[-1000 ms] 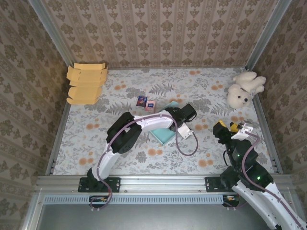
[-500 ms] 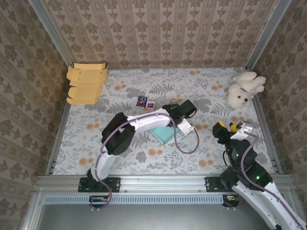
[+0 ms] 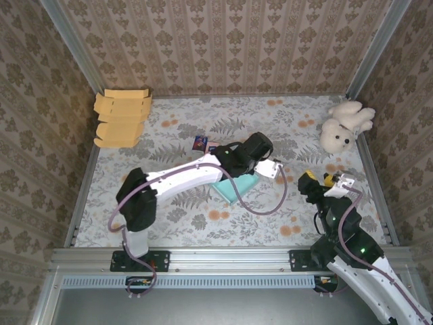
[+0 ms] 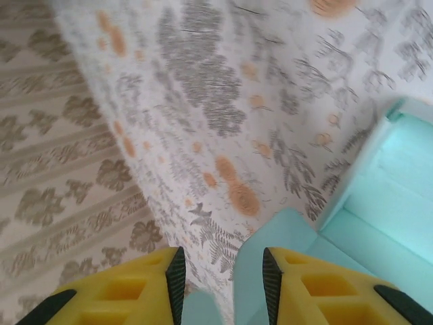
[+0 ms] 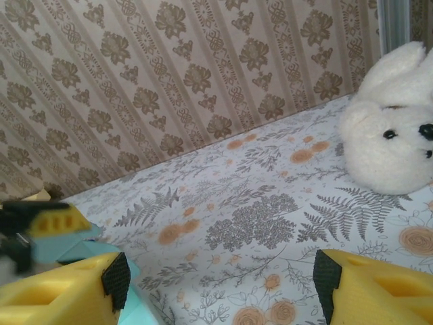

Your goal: Fold the paper box

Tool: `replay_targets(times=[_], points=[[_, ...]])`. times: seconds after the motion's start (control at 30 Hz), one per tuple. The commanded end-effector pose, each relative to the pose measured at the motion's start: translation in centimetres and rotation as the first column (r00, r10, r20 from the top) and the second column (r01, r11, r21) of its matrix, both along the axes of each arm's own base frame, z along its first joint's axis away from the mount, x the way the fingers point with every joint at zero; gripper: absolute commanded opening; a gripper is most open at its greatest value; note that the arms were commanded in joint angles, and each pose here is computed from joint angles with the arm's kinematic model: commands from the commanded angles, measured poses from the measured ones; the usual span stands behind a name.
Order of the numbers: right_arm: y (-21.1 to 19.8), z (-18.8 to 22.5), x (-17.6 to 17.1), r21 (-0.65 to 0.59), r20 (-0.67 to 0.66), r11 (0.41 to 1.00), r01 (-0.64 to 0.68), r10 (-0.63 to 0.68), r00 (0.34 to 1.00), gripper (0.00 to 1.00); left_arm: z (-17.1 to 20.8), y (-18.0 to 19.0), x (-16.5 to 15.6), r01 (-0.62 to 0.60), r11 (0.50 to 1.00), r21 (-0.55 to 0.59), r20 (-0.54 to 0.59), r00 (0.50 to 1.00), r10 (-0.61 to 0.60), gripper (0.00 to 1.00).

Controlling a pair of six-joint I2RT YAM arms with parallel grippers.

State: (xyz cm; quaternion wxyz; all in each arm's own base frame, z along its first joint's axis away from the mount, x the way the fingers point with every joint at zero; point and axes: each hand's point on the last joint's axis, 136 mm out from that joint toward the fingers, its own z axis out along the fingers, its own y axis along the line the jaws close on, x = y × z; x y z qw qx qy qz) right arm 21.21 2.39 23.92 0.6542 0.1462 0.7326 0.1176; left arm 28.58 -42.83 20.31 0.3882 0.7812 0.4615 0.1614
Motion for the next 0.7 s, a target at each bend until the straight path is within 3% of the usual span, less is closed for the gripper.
replay_targets(times=[0.0,0.1,0.17,0.27,0.37,0.4,0.53,0.6,0.67], points=[[0.6,0.0,0.3,-0.025,0.011,0.999,-0.029,0.029,1.0,0.75,6.8,1.0,0.4,-0.231,0.906,-0.355,-0.088,0.973,0.214,0.38],[1.3,-0.2,0.6,-0.042,0.001,0.997,-0.059,0.059,0.998,0.75,10.4,4.3,1.2,-0.463,0.725,-0.511,-0.214,0.885,0.414,0.37],[1.9,-0.5,0.9,-0.049,-0.012,0.996,-0.081,0.08,0.997,0.75,11.3,6.5,0.5,-0.571,0.592,-0.568,-0.334,0.818,0.468,0.36],[3.2,-1.0,1.5,-0.073,-0.044,0.988,-0.137,0.134,0.99,0.76,10.6,10.2,-1.0,-0.694,0.368,-0.619,-0.505,0.71,0.49,0.36],[4.3,-1.8,2.3,-0.103,-0.092,0.979,-0.176,0.166,0.982,0.76,8.7,14.9,-2.8,-0.786,0.132,-0.604,-0.665,0.588,0.46,0.4],[4.8,-2.2,2.6,-0.115,-0.114,0.975,-0.191,0.178,0.977,0.77,7.6,16.3,-3.6,-0.808,0.076,-0.585,-0.712,0.556,0.43,0.42],[6.8,-4.1,4.2,-0.151,-0.212,0.955,-0.257,0.223,0.952,0.78,3.2,20.9,-6.1,-0.852,-0.082,-0.517,-0.825,0.47,0.316,0.51],[7.7,-5.0,5.1,-0.156,-0.261,0.947,-0.279,0.233,0.937,0.78,0.9,22.8,-6.8,-0.862,-0.142,-0.486,-0.853,0.432,0.294,0.52],[8.7,-5.9,6.2,-0.151,-0.31,0.943,-0.298,0.241,0.92,0.79,-1.4,23.7,-7.4,-0.877,-0.167,-0.451,-0.877,0.399,0.27,0.52]])
